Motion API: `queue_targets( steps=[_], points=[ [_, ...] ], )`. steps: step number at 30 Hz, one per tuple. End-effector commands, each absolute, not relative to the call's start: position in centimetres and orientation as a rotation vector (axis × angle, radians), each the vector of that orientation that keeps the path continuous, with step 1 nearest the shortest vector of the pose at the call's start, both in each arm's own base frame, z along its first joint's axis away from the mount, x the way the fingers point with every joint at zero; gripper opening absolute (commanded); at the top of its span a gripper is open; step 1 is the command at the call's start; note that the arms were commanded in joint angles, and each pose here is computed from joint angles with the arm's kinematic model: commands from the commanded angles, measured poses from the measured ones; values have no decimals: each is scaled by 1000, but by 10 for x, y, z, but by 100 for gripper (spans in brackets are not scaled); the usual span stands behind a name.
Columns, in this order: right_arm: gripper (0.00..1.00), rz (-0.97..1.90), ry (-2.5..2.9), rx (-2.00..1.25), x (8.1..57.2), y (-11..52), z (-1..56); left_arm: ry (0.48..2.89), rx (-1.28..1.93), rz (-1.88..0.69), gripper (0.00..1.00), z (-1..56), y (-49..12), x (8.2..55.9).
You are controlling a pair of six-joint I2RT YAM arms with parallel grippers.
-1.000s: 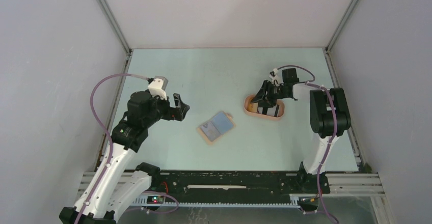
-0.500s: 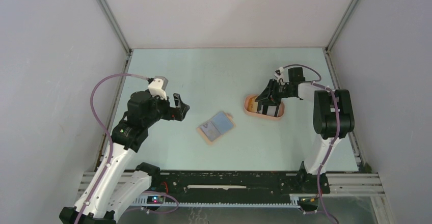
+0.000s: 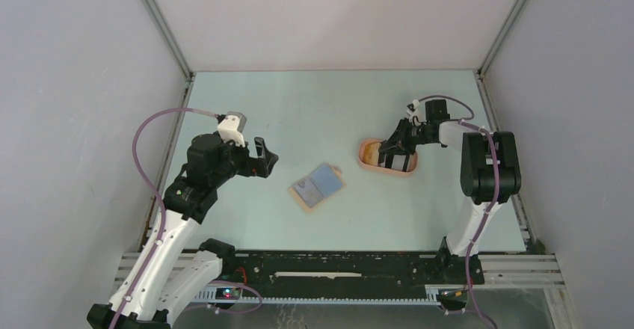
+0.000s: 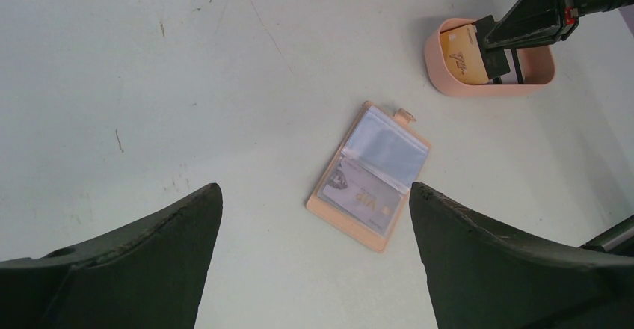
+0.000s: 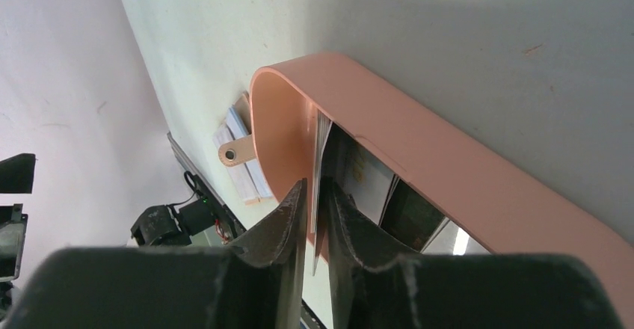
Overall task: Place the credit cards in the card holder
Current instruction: Pick up the credit card from the storage box.
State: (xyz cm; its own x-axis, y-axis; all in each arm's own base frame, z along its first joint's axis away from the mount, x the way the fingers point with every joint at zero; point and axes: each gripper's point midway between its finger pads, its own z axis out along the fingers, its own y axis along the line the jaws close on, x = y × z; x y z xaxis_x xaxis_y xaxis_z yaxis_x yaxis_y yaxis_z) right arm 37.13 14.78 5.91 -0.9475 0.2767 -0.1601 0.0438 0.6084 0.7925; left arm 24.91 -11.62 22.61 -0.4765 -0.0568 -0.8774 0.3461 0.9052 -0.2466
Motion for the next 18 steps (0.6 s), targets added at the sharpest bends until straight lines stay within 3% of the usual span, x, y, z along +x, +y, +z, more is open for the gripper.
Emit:
queue_targets(
  steps=[1,5,14,18],
  points=[
    [23,1194,2516,202,384,141,79,2001,224,-468,100,223,-114,252],
    [21,1178,2528,202,383,139,77,2002,222,-466,100,223,-114,252],
    [0,1127,2526,221,385,123,83,1999,229,-476,100,224,-115,251],
    [0,1111,2514,203,384,119,90,2000,229,-477,100,224,-115,251]
  ],
)
